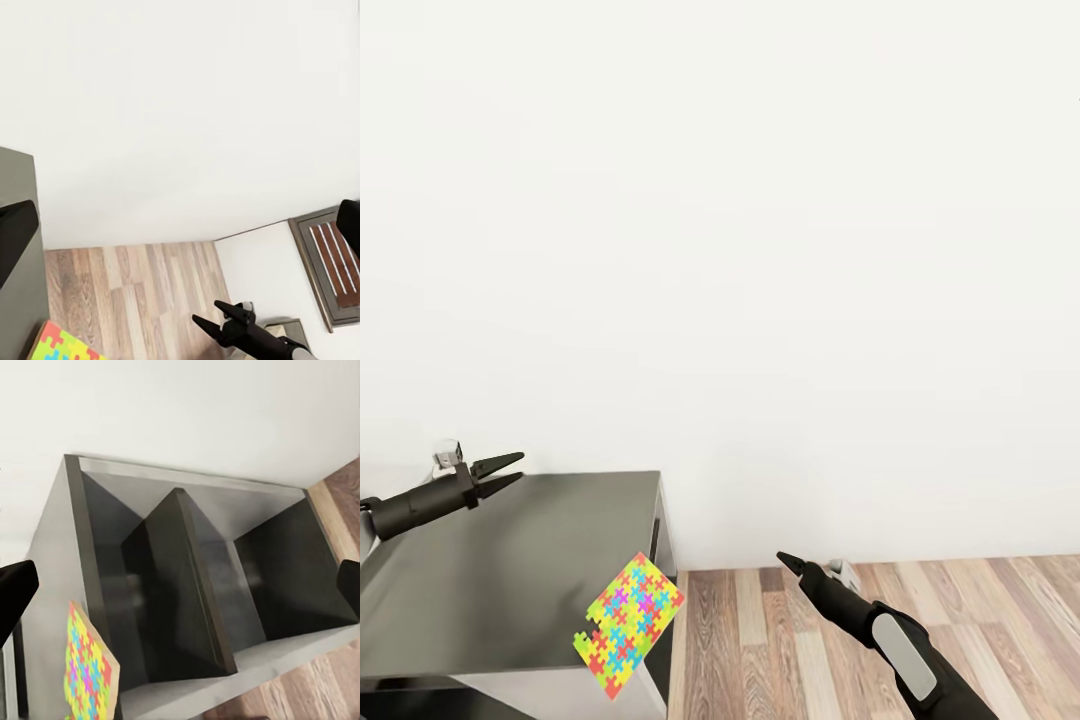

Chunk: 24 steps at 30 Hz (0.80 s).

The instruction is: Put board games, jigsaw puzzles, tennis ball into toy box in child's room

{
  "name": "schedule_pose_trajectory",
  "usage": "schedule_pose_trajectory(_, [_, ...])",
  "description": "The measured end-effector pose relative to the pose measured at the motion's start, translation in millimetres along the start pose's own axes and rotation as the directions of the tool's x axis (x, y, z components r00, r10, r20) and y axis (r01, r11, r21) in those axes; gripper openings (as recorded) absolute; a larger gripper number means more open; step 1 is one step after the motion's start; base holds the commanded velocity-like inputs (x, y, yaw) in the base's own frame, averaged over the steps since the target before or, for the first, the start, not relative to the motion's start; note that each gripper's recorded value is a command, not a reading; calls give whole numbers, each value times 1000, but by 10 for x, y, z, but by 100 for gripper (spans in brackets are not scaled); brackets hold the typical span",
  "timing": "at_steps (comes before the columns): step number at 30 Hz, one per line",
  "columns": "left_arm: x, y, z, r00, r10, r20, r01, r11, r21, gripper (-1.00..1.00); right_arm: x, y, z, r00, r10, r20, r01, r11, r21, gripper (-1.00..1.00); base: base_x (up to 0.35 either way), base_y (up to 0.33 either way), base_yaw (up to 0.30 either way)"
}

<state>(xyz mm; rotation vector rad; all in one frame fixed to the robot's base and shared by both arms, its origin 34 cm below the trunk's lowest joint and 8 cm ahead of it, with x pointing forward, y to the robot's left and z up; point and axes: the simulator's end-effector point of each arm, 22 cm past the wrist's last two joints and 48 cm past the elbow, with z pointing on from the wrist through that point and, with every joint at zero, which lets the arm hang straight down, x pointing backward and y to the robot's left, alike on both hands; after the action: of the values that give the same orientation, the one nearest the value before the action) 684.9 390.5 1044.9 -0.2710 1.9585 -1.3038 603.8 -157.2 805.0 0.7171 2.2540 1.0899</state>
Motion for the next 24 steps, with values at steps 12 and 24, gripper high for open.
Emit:
schedule_pose_trajectory(12, [-47, -97, -31, 1000, 14, 9, -14, 1000, 9, 100, -50, 95, -24, 1000, -11, 10, 11, 1000, -14, 100, 0, 0, 0])
schedule_pose_trajectory(24, [-89, -198, -57, 999, 29, 17, -29, 999, 20, 100, -96, 182, -54, 1000, -21, 21, 22, 999, -27, 100, 0, 0, 0])
